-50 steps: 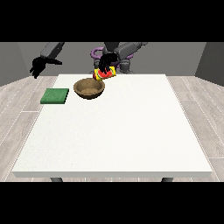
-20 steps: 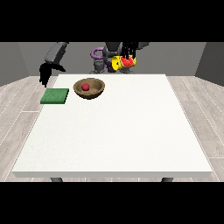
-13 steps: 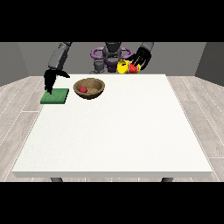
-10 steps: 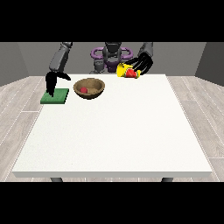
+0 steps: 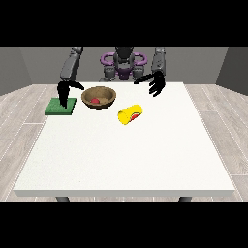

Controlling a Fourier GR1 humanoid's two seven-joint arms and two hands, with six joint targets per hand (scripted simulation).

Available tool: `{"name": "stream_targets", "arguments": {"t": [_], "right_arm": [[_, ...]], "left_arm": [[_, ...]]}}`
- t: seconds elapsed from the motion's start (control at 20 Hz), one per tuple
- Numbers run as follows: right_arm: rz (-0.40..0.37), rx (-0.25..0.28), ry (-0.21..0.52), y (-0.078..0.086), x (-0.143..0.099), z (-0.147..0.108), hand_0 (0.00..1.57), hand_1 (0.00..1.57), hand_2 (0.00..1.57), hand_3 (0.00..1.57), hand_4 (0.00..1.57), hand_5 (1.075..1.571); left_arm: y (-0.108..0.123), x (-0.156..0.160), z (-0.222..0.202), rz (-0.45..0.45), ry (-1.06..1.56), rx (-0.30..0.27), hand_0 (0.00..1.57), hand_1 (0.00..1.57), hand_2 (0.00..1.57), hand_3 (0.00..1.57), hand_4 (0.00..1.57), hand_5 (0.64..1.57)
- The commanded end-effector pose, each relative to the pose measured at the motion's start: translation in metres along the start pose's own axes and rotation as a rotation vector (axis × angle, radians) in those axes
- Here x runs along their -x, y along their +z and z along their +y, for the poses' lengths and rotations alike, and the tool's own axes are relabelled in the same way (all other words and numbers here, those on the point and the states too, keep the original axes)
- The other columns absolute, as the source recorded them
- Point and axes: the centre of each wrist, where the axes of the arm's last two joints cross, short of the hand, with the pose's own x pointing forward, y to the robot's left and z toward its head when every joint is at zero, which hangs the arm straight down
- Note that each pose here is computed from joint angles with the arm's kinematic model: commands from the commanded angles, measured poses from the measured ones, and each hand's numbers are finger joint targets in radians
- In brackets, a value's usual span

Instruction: Pick the cup and pour the ball into the bowl, then pick the bowl and place it on the pad

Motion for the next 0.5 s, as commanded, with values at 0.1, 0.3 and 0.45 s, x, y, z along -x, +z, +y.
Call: {"name": "stream_targets", "arguments": {"t": [0.1,0.3,0.45], "right_arm": [[0.094,-0.006,0.017,0.011,0.025,0.013,0.00,0.00,0.00,0.00,0.00,1.543],[0.094,-0.014,-0.027,0.019,0.045,0.036,0.00,0.00,0.00,0.00,0.09,1.540],[0.073,0.048,-0.036,0.028,0.045,-0.001,0.00,0.00,0.00,0.00,0.25,1.550]], "left_arm": [[0.010,0.012,-0.005,0.033,0.080,0.021,0.00,0.00,0.00,0.00,0.00,1.526],[0.003,0.013,-0.001,0.046,0.086,0.021,0.00,0.00,0.00,0.00,0.00,1.537],[-0.016,-0.020,0.008,-0.006,0.075,0.065,0.00,0.00,0.00,0.00,0.00,1.549]]}}
